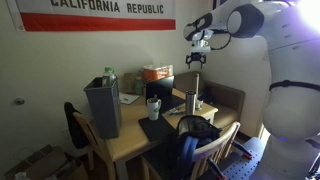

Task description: Take the paper towel core off the stand and put it in the gray bin

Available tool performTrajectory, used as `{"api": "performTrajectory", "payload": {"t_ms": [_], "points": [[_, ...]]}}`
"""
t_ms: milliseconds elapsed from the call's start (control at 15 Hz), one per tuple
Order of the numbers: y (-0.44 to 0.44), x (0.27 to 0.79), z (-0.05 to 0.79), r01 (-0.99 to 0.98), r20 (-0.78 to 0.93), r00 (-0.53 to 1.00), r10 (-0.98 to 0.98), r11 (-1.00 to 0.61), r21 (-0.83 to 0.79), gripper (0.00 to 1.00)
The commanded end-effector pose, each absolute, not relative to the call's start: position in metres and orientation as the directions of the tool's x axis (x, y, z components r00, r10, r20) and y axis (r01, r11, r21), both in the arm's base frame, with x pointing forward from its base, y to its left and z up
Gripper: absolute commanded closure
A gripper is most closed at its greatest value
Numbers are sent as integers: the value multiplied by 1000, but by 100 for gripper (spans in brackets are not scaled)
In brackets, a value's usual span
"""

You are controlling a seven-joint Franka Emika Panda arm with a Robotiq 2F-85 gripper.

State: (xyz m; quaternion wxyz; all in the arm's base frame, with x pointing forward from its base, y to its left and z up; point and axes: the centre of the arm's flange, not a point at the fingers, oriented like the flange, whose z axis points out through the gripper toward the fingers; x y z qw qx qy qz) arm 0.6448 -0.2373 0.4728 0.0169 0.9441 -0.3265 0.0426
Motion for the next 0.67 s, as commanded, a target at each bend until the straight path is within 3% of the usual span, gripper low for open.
{"api": "performTrajectory", "payload": {"t_ms": [0,600], "points": [[-251,672,466,-639,143,762,-631,-769,8,0],[-238,689,434,-604,158,788,-595,-797,9,0]]}}
